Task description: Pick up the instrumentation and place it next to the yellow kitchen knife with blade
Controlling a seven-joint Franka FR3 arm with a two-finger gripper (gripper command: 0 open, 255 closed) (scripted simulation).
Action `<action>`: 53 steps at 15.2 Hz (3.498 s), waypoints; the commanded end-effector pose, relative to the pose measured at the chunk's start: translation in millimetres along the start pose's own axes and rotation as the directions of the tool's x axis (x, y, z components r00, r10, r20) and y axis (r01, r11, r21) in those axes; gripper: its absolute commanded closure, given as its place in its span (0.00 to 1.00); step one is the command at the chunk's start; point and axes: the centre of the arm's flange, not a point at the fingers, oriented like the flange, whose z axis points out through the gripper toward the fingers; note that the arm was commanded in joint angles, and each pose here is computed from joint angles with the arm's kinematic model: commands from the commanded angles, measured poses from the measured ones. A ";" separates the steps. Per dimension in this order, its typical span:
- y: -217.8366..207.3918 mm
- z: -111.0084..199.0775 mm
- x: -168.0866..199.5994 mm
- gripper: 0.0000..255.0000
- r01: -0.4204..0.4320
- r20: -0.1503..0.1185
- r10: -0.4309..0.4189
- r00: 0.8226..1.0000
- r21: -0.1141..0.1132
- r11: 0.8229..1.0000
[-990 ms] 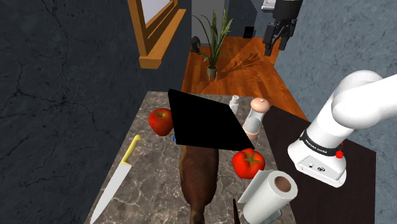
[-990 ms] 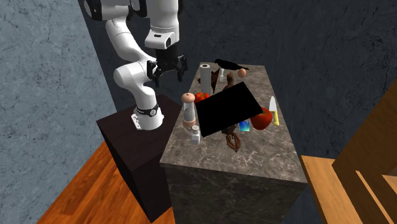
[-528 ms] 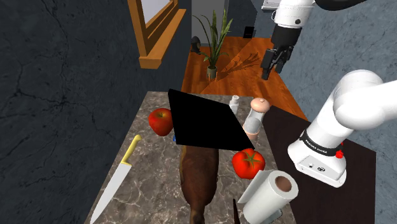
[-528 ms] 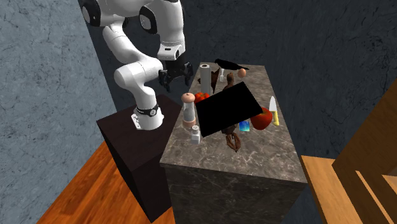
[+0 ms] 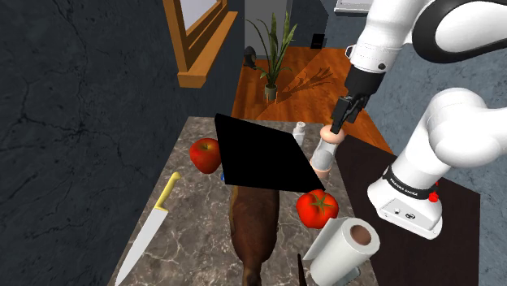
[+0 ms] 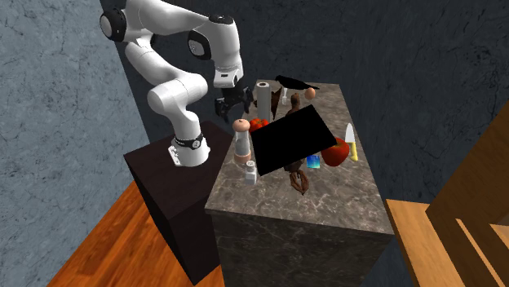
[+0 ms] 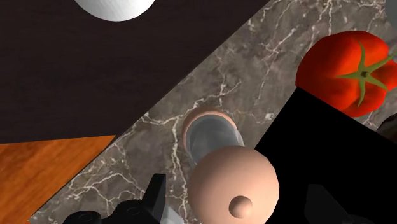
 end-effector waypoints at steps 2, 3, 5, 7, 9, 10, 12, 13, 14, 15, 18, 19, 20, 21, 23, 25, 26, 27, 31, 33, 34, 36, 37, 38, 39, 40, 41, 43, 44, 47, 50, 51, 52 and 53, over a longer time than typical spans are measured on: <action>-2.8 16.7 -1.7 0.00 0.001 -0.002 -0.001 1.000 0.003 1.000; -2.8 22.0 -1.7 0.00 0.001 -0.002 -0.001 1.000 0.003 1.000; -2.9 32.5 -1.7 0.00 0.001 -0.002 -0.001 1.000 0.003 1.000; -2.8 35.6 -1.7 0.00 0.000 -0.002 0.000 1.000 0.003 1.000; -2.9 35.6 -1.7 0.00 0.001 -0.002 -0.001 1.000 0.003 1.000; -2.9 35.6 -1.7 0.00 0.001 -0.002 -0.001 1.000 0.003 1.000; -2.9 35.5 -1.7 0.00 0.001 -0.002 -0.001 1.000 0.003 1.000; -2.9 35.6 -1.7 0.00 0.001 -0.002 -0.001 1.000 0.003 1.000; -2.9 35.6 -1.7 1.00 0.001 -0.002 -0.001 1.000 0.003 1.000; -2.9 35.6 -1.7 1.00 0.001 -0.002 -0.001 1.000 0.003 1.000; -2.8 35.5 -1.6 1.00 0.001 -0.002 -0.001 1.000 0.003 1.000; -2.8 35.5 -1.6 1.00 0.001 -0.002 -0.001 1.000 0.003 1.000; -2.8 35.5 -1.6 1.00 0.001 -0.002 -0.001 1.000 0.003 1.000; -2.9 35.5 -1.6 1.00 0.001 -0.002 -0.001 1.000 0.003 1.000; -2.9 35.6 -1.7 1.00 0.001 -0.002 -0.001 1.000 0.003 1.000; -4.1 25.1 -1.9 1.00 0.001 -0.002 -0.001 1.000 0.003 1.000; -4.7 19.8 -2.0 1.00 0.001 -0.002 -0.001 1.000 0.003 1.000; -5.3 14.6 -2.0 1.00 0.001 -0.002 -0.001 1.000 0.003 1.000; -7.7 -6.4 -2.4 1.00 0.001 -0.002 -0.001 1.000 0.003 1.000; -8.9 -16.9 -2.6 1.00 0.001 -0.002 -0.001 1.000 0.003 1.000; -9.5 -22.1 -2.7 1.00 0.001 -0.002 -0.001 1.000 0.003 1.000; -10.7 -32.6 -2.9 1.00 0.001 -0.002 -0.001 1.000 0.003 1.000; -11.4 -37.8 -3.0 1.00 0.001 -0.002 -0.001 1.000 0.003 1.000; -12.0 -43.1 -3.0 1.00 0.001 -0.002 -0.001 1.000 0.003 1.000; -12.6 -48.3 -3.1 1.00 0.001 -0.002 -0.001 1.000 0.003 1.000; -13.2 -53.6 -3.2 1.00 0.001 -0.002 -0.001 1.000 0.003 1.000; -13.8 -58.8 -3.3 1.00 0.001 -0.002 -0.001 1.000 0.003 1.000; -15.0 -69.3 -3.5 1.00 0.001 -0.002 -0.001 1.000 0.003 1.000; -15.6 -74.5 -3.6 1.00 0.001 -0.002 -0.001 1.000 0.003 1.000; -17.4 -90.3 -3.9 1.00 0.001 -0.002 -0.001 1.000 0.003 1.000; -19.2 -106.0 -4.1 1.00 0.001 -0.002 -0.001 1.000 0.003 1.000; -19.8 -111.2 -4.2 1.00 0.001 -0.002 -0.001 1.000 0.003 1.000; -20.4 -116.5 -4.3 1.00 0.001 -0.002 -0.001 1.000 0.003 1.000; -21.1 -121.7 -4.4 1.00 0.001 -0.002 -0.001 1.000 0.003 1.000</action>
